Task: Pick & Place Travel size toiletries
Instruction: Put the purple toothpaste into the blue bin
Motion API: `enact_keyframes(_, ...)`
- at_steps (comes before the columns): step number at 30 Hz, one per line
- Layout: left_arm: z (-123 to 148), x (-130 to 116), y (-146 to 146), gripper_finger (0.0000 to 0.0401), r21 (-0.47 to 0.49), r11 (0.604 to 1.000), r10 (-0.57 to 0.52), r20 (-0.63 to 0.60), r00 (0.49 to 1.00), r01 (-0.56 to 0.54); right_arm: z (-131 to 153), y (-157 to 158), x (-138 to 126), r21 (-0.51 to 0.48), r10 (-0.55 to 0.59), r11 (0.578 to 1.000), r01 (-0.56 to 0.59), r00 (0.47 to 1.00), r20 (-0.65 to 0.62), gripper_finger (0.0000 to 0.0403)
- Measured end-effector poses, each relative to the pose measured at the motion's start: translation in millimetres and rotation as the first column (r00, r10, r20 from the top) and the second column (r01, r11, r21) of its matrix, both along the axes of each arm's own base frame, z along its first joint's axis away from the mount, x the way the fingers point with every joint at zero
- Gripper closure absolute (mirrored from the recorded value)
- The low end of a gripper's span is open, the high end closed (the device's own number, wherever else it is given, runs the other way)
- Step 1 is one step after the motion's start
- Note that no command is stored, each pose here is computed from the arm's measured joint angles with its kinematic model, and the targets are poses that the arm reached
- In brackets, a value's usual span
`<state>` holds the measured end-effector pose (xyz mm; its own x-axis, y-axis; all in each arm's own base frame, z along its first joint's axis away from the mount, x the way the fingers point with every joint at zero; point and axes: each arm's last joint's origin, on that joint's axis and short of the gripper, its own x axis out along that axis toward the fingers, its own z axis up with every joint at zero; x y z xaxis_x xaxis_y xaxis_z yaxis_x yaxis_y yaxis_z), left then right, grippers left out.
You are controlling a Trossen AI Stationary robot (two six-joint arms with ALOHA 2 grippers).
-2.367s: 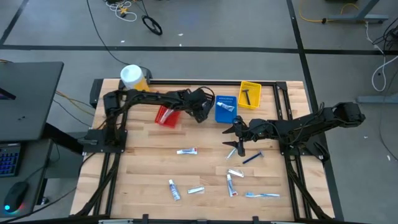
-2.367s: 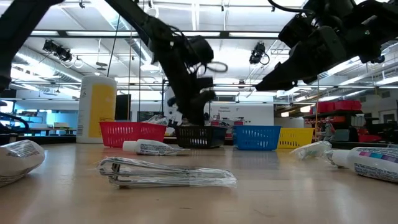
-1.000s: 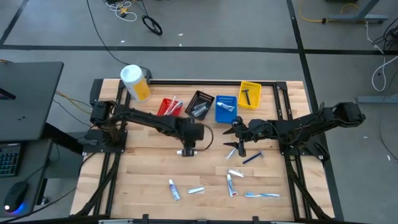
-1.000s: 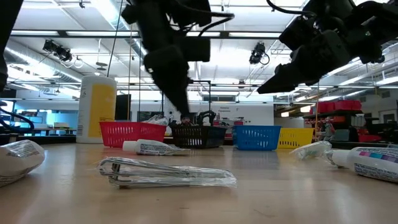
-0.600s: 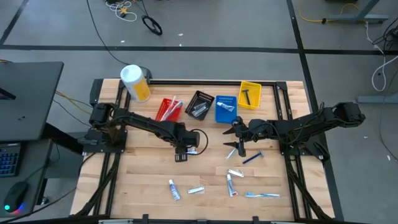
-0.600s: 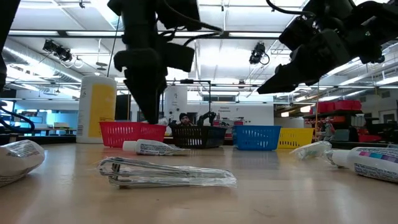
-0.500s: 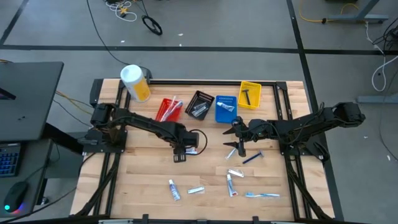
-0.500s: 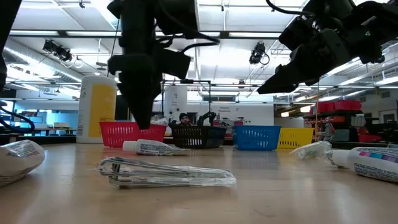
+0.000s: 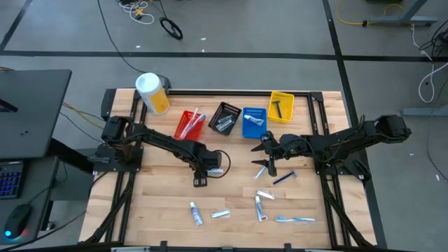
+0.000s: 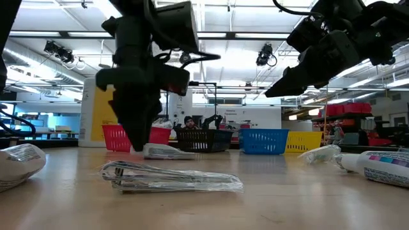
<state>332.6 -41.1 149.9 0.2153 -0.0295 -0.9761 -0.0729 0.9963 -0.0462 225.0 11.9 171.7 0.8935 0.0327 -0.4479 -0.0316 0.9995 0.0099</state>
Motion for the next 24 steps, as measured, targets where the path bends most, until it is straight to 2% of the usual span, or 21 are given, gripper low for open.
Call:
enact_keyframes(10,-13,-4,0,0.0247,-0.008,1.000,-0.023,0.057,0.998,0.024,0,0,0,0.000,0.000,1.000,0.000,1.000,0.000,0.0160)
enact_keyframes(15,-13,-4,0,0.0280,-0.004,1.000,-0.025,0.056,0.998,0.025,0,0,0,0.000,0.000,1.000,0.000,1.000,0.000,0.0160)
enact_keyframes(19,-13,-4,1,0.0309,0.038,0.999,-0.039,0.058,0.998,0.037,0,0,0,0.000,0.000,1.000,0.000,1.000,0.000,0.0160)
enact_keyframes(24,-9,1,2,0.0310,0.072,0.997,-0.045,0.087,0.995,0.039,0,0,0,-0.001,-0.001,1.000,0.001,1.000,0.000,0.0160)
